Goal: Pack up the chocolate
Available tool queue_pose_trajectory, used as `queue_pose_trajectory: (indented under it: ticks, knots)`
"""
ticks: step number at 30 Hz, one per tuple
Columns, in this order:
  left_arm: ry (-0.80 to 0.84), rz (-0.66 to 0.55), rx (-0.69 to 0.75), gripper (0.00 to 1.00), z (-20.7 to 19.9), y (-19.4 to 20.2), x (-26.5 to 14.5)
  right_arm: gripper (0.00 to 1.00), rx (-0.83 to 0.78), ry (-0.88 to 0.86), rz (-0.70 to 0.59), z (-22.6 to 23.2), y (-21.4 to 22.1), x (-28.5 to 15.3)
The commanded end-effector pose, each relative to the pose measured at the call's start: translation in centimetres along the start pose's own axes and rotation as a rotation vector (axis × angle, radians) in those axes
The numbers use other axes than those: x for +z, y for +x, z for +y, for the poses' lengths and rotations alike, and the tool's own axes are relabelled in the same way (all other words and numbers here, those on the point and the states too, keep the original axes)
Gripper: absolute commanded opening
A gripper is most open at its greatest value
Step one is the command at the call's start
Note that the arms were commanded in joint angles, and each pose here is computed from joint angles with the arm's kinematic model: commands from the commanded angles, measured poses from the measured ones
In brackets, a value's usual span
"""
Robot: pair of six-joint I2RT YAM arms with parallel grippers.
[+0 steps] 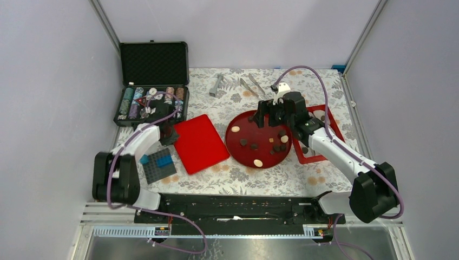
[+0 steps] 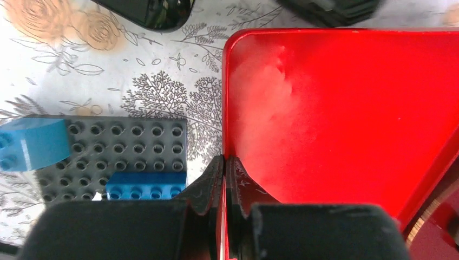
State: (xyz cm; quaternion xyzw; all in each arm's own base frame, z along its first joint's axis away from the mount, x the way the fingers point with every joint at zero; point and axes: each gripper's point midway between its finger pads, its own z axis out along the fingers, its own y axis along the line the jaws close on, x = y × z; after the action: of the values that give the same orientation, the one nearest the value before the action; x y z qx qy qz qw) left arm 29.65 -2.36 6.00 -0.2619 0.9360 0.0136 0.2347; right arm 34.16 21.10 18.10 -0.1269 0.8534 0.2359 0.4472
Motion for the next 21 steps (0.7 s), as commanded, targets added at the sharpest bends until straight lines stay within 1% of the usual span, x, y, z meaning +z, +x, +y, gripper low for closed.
queue_pose_trajectory:
  ticks: [1,7,9,12,13,16,21]
  knots:
    - [0.133,-0.139,0.072,0.0,-1.4,-3.3,-5.6,0.94,0.039,-0.129,-0.057,3.2,-3.5,-0.6]
    - [0.282,-0.189,0.158,0.0,-3.2,-4.6,-10.5,0.95,0.093,-0.291,-0.017,6.7,-3.5,0.6]
    - [0.33,-0.203,0.185,0.0,-3.9,-5.0,-11.9,0.99,0.102,-0.387,0.008,8.3,-3.0,1.0]
    - [0.422,-0.204,0.232,0.0,-5.2,-5.1,-14.0,0.99,0.132,-0.567,0.032,10.7,-2.0,1.2]
    - [0.444,-0.198,0.248,0.0,-5.5,-5.1,-14.5,1.0,0.147,-0.601,0.031,11.1,-1.8,1.4]
    - [0.503,-0.17,0.287,0.0,-6.6,-5.1,-15.9,1.0,0.16,-0.65,0.011,11.5,-1.3,2.1]
    - [0.632,-0.154,0.322,0.0,-8.5,-5.0,-18.2,1.0,0.131,-0.728,-0.013,12.5,-1.2,2.2]
